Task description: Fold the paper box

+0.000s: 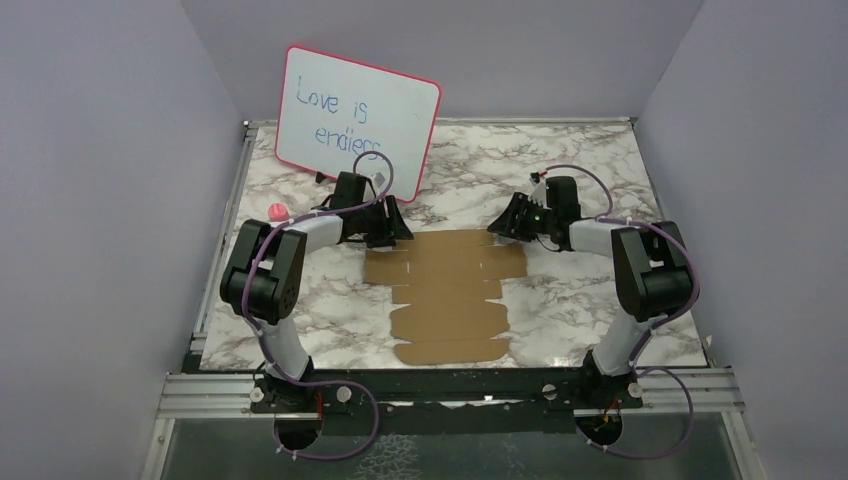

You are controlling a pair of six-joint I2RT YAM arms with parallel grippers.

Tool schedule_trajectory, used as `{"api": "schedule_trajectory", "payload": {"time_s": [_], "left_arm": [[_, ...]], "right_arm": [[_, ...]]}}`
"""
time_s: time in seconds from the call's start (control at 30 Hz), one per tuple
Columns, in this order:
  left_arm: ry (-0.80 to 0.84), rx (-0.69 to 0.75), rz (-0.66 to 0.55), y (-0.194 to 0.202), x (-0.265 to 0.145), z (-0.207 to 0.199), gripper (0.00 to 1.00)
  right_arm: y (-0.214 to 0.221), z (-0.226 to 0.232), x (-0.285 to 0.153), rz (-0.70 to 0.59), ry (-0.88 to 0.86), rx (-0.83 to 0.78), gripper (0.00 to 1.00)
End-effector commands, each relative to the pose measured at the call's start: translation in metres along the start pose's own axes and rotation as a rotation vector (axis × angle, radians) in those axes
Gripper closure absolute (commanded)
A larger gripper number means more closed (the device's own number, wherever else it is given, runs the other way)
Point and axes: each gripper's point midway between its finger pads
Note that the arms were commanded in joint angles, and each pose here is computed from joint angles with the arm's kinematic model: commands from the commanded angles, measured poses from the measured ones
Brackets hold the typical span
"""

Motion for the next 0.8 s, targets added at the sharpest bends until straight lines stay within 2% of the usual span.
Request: {"api": "schedule_trajectory", "payload": {"time_s": [0.0, 0.37, 0.77], "left_arm": [[-0.015, 0.013, -0.001, 0.002, -0.001, 0.001, 0.4], [-0.026, 0.01, 0.022, 0.011, 0.006, 0.005, 0.4], [-0.021, 0.003, 0.034, 0.019, 0.012, 0.005, 0.4]], "right_arm": [[0.0, -0.003, 0.009, 0.014, 0.028, -0.004, 0.52], [0.014, -0.005, 0.022, 0.078, 0.031, 0.003, 0.49], [0.011, 0.036, 0.008, 0.092, -0.079, -0.041, 0.52]]}}
Point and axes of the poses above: each gripper's point midway between its finger pads, its own x axis out along the fingers, its own z axis along the line the jaws close on, y = z × x, and after that the axes turned 14 degrees about x, right-handed
